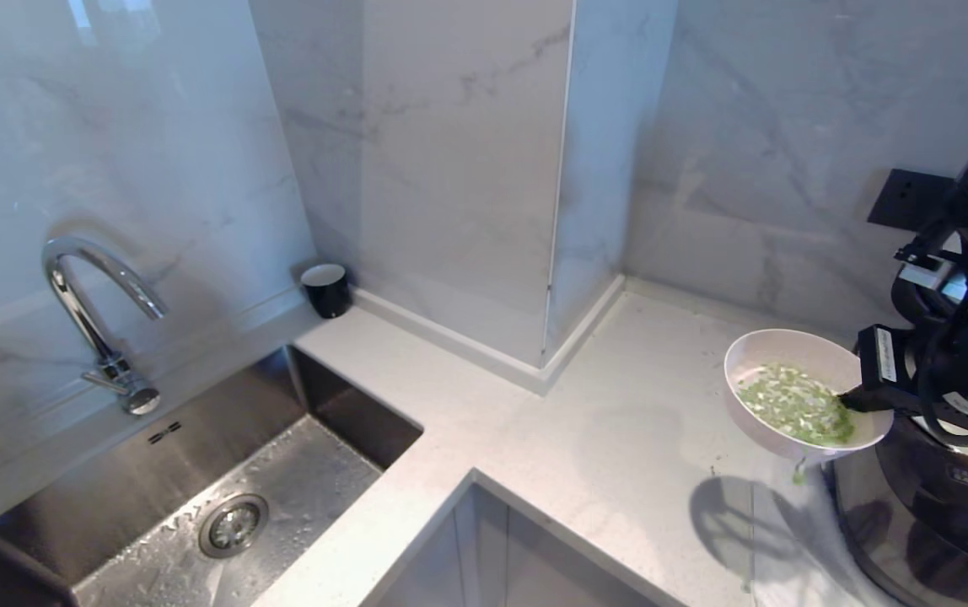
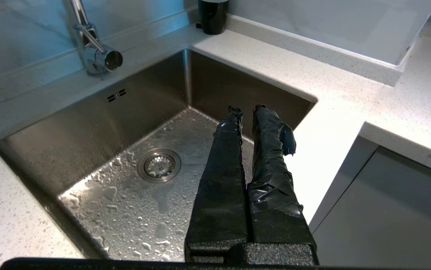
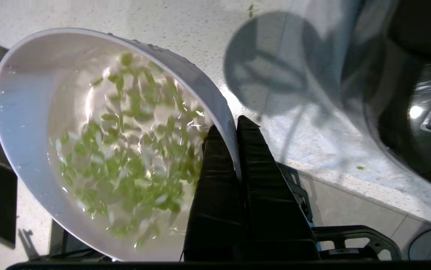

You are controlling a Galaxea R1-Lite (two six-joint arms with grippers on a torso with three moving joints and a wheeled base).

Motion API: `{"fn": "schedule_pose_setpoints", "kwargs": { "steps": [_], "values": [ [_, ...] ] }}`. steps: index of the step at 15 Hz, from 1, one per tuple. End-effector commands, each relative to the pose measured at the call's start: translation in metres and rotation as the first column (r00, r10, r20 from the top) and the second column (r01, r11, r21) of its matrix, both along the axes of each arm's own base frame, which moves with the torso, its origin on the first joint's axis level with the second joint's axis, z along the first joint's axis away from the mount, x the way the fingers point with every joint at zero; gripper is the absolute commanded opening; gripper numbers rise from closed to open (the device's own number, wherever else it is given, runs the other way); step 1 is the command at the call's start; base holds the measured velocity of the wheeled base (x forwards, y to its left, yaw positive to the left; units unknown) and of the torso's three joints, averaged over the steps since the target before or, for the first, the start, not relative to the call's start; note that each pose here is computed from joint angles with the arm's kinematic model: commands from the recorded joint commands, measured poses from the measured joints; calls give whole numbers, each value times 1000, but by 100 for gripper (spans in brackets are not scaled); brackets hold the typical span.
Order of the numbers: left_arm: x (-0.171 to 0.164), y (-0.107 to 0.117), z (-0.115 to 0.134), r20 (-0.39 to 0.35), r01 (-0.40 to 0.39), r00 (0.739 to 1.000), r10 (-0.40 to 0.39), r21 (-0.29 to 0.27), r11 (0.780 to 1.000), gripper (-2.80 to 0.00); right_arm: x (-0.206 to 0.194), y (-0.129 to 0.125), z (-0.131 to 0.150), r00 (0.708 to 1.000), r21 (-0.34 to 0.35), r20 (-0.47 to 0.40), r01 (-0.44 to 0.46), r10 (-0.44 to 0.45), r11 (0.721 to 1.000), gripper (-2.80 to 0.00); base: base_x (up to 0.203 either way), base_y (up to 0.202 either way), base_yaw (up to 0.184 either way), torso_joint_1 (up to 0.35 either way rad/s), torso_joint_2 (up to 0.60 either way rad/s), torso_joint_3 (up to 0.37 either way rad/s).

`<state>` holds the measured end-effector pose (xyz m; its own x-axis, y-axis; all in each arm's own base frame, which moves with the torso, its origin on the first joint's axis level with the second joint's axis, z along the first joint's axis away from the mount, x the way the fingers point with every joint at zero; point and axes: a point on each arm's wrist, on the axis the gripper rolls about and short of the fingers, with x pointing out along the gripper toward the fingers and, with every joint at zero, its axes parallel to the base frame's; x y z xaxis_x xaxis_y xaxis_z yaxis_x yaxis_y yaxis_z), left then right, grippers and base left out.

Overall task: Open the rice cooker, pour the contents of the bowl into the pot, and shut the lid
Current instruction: Place the bowl on the table

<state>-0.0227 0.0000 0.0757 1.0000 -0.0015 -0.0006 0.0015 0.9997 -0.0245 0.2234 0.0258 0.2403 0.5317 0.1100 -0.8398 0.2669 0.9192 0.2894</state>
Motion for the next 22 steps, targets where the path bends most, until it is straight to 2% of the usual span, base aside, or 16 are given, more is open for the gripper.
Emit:
{"fn": "schedule_pose_setpoints", "kwargs": {
  "steps": [1, 3, 12, 15, 22],
  "values": [
    [0, 0, 0, -2, 0, 1000, 0, 0, 1000, -280, -5, -15, 1, 999, -4, 4, 52, -52, 999, -280, 0, 0, 0, 0, 0, 0],
    [0, 0, 0, -2, 0, 1000, 0, 0, 1000, -280, -14, -26, 3, 998, -2, 5, 63, -63, 998, -280, 0, 0, 0, 0, 0, 0],
    [0, 0, 0, -2, 2, 1000, -2, 0, 1000, -280, -34, -47, -8, 994, 150, -92, 72, -58, 986, -280, 0, 0, 0, 0, 0, 0],
    [0, 0, 0, -2, 2, 1000, -2, 0, 1000, -280, -42, -53, -11, 988, 178, -141, 85, -60, 980, -280, 0, 0, 0, 0, 0, 0],
    [0, 0, 0, -2, 2, 1000, -2, 0, 1000, -280, -60, -74, -13, 987, 131, -133, 106, -89, 986, -280, 0, 0, 0, 0, 0, 0]
  ]
}}
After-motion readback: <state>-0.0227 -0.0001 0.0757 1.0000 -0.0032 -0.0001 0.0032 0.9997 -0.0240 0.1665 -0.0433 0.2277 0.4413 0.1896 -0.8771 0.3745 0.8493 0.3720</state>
